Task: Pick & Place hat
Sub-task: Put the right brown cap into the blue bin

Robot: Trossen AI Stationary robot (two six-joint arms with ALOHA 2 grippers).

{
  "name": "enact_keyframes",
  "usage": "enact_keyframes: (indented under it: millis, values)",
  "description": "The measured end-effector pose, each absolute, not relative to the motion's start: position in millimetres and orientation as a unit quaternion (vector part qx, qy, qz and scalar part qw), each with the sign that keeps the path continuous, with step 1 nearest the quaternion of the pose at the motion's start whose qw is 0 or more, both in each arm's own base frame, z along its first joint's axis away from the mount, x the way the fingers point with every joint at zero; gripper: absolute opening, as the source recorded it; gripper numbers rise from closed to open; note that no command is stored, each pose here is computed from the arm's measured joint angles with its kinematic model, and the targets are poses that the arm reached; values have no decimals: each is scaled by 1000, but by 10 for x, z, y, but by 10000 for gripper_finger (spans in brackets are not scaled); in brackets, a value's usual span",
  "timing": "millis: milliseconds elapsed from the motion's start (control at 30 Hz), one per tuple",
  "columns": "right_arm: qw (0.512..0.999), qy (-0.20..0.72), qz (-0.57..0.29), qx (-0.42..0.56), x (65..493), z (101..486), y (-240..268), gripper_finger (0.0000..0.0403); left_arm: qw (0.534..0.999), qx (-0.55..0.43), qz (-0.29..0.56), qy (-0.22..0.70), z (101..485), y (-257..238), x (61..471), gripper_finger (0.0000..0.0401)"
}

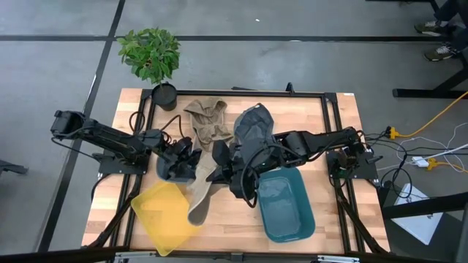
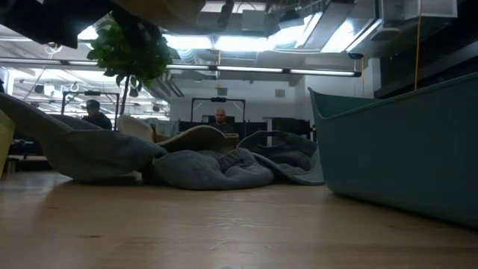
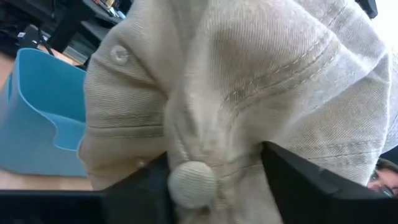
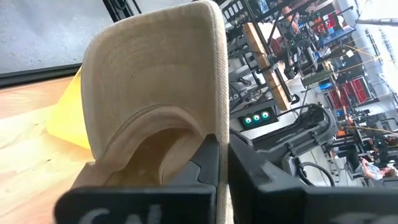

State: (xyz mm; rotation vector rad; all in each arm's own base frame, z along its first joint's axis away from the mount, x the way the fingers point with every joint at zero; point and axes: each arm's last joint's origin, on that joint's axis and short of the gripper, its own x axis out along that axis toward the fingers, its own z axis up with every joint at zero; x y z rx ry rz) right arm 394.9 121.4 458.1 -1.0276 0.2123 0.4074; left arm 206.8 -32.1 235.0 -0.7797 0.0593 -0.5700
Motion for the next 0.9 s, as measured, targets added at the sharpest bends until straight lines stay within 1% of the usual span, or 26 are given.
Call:
enact_keyframes:
  millis: [233,267,300,433,567,733,900]
  values:
    - [846,108,196,-484,3944,4567,1212,16,890,-370,-266,24,2350,-280,2074,55]
    - [847,110,195,-482,3943,4565,1212,16,891,-367,-266,23,2350,-278,2074,39]
    - [850,111,195,-477,3943,4565,1212,17,893,-362,-266,21,2350,-277,2074,33]
    - [859,119,183,-463,3945,4566,1206,49,901,-344,-263,19,2342,-269,2076,33]
    - [870,144,144,-449,3945,4556,1183,83,905,-337,-257,32,2310,-269,2080,33]
    - [884,208,122,-401,3906,4470,1151,119,909,-333,-245,54,2258,-258,2087,33]
    - [890,296,121,-324,3772,4399,1111,162,916,-340,-203,60,2227,-147,2093,33]
